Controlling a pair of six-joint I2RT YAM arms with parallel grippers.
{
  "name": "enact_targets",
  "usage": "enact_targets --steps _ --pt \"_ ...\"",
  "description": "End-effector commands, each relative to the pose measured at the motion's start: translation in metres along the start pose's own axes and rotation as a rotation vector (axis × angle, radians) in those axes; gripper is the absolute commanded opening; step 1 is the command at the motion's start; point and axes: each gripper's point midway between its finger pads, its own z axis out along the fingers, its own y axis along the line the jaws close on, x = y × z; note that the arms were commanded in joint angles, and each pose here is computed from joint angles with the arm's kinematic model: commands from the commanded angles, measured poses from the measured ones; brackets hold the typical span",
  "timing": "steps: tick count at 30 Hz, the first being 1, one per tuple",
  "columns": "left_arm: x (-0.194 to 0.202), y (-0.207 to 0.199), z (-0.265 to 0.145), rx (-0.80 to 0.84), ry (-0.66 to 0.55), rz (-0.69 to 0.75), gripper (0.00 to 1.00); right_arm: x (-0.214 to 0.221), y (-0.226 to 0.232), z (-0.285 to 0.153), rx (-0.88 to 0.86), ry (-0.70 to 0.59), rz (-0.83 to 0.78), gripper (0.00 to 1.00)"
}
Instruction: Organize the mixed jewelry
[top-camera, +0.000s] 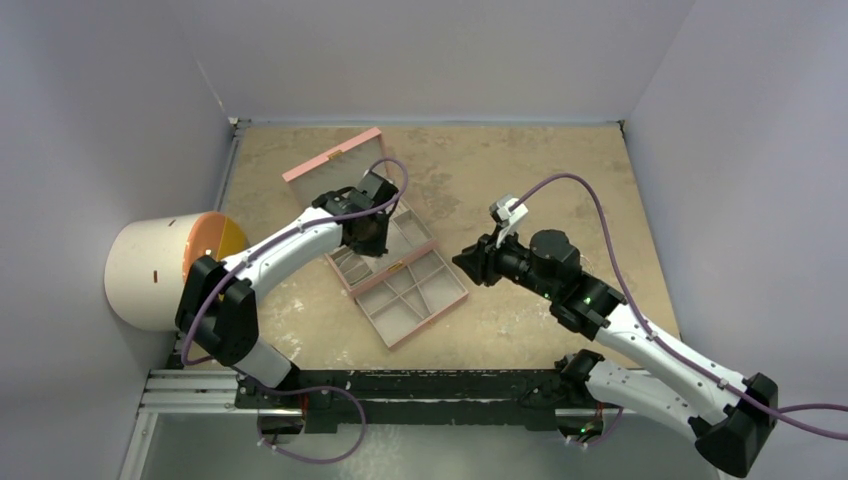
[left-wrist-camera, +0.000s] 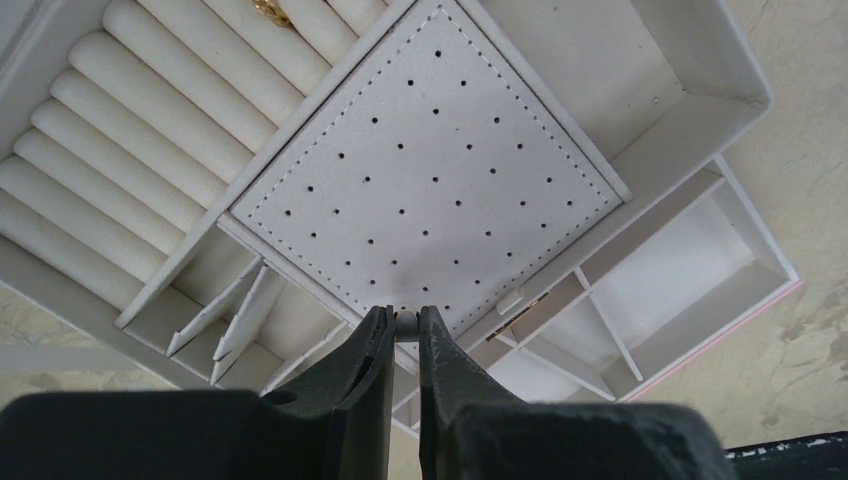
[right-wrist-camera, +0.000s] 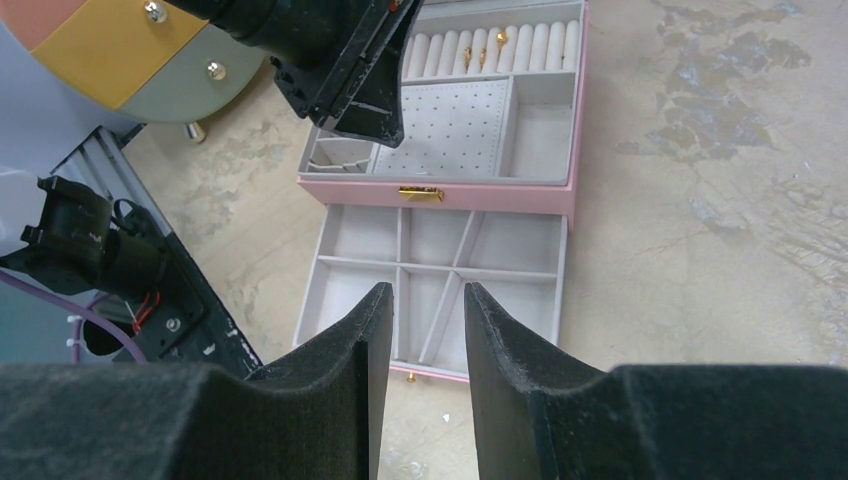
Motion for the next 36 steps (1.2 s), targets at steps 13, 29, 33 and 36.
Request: enact_targets --steps 13,29,33,36 --pt "-0.015 -0.004 0.001 0.008 -0.028 0.038 0.0 -0.006 0.006 -0.001 -0.029 -0.023 0.0 0.35" --pt "-0.008 0.003 -0.004 -0.01 -0.023 0.045 0.0 -0.001 0.006 0.001 -0.034 -0.015 0.014 0.35" --pt "-0.005 0.006 -0.005 -0.018 -0.016 0.045 0.0 -0.001 0.006 0.002 -0.035 -0.013 0.016 0.35" --pt "-0.004 0.006 -0.006 -0.017 -0.017 0.043 0.0 0.0 0.006 0.002 -0.035 -0.013 0.016 0.35"
